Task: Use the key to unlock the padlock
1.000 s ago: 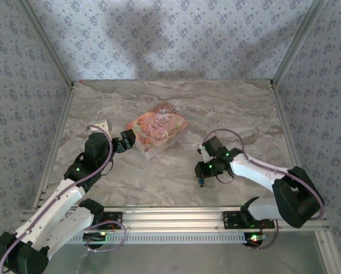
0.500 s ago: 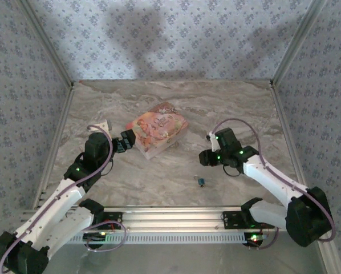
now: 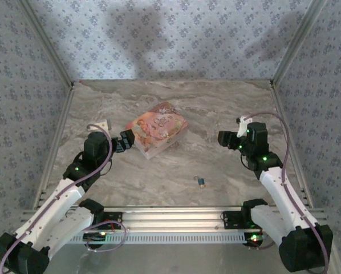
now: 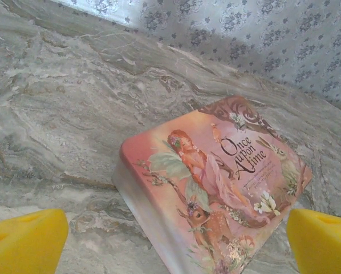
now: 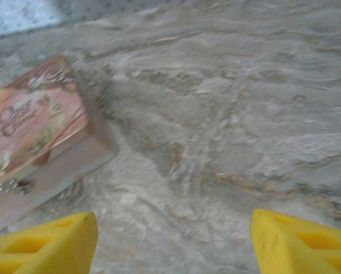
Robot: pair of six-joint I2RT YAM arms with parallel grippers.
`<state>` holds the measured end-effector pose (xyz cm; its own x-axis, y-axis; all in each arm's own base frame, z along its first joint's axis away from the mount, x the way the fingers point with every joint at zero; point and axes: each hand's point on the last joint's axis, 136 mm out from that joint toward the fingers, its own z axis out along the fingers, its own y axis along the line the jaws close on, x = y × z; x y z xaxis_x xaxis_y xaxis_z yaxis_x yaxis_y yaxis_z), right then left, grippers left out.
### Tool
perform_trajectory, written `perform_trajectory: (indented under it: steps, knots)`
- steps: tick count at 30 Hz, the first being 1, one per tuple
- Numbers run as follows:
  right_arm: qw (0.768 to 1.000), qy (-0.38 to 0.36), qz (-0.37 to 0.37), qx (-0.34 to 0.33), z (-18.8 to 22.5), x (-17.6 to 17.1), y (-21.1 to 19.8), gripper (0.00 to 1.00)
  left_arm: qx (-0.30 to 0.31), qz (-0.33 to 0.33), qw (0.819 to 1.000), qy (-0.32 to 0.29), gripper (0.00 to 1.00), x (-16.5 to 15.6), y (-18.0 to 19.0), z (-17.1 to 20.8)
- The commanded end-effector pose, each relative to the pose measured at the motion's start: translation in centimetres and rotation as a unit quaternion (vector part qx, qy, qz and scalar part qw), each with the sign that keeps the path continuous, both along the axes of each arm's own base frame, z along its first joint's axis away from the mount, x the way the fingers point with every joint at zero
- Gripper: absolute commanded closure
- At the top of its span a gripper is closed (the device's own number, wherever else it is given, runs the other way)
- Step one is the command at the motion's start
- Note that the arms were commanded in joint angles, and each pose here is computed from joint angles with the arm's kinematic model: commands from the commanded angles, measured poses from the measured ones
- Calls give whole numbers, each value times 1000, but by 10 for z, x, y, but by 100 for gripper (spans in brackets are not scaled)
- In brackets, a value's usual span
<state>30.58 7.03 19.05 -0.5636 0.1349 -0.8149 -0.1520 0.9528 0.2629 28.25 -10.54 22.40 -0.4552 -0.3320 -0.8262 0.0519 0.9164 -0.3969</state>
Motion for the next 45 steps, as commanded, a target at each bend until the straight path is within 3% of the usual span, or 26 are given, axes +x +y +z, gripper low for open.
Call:
perform_trajectory:
  steps: [1,8,18,27,33,41,45]
  knots:
    - [998,-31,-57,-3,5,8,-29,24,5,4,1000,-14,2,3,3,13]
    - [984,-78,-157,-17,-5,17,-83,0,6,3,1000,-18,2,3,3,16]
    - [971,-95,-209,-72,-34,31,-113,0,3,4,1000,-20,2,7,2,16]
    - [973,-114,-177,-99,-68,50,-108,0,4,5,1000,-18,2,9,2,16]
    - [979,-131,-104,-119,-73,66,-86,0,6,5,1000,-9,2,12,0,10]
    - [982,-122,-80,-119,-101,78,-80,0,15,30,999,3,2,26,15,4]
    - [982,-90,-106,-125,-106,85,-89,0,23,50,998,13,2,35,33,0]
